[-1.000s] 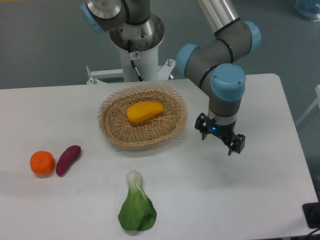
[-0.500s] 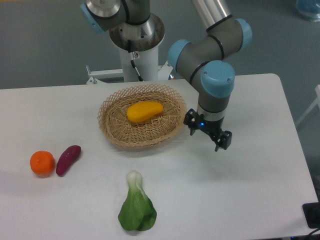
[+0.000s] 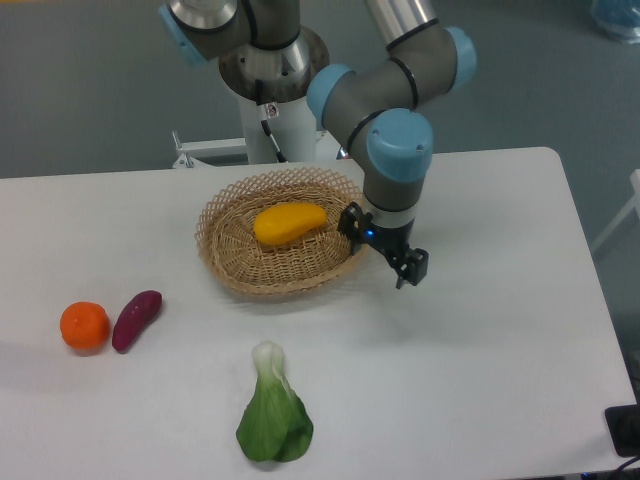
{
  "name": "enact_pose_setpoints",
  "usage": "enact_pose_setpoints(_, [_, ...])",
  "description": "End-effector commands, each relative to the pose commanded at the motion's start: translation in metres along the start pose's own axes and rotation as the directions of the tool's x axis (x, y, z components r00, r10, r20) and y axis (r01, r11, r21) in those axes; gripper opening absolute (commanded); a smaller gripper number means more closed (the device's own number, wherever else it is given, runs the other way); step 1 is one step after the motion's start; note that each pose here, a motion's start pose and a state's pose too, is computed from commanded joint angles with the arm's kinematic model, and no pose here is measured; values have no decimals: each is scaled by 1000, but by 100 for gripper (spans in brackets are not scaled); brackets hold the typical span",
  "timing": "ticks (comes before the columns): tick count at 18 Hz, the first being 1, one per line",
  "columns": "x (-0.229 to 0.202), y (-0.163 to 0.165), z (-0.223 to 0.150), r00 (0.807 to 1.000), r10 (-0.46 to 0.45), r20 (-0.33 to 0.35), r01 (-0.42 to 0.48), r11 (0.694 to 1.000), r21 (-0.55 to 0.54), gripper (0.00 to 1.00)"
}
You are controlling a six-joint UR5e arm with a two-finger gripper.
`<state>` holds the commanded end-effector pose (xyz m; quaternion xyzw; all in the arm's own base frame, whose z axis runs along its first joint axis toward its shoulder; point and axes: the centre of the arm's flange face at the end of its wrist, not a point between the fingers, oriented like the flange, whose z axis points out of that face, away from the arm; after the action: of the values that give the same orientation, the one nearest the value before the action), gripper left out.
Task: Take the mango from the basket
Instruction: 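Lower the gripper into the basket around the yellow mango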
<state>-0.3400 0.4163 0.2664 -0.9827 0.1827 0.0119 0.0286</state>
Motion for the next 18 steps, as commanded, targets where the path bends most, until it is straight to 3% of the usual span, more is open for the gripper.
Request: enact_pose_setpoints(18, [88,-22,16,991,100,-85,-102,995,-22,100])
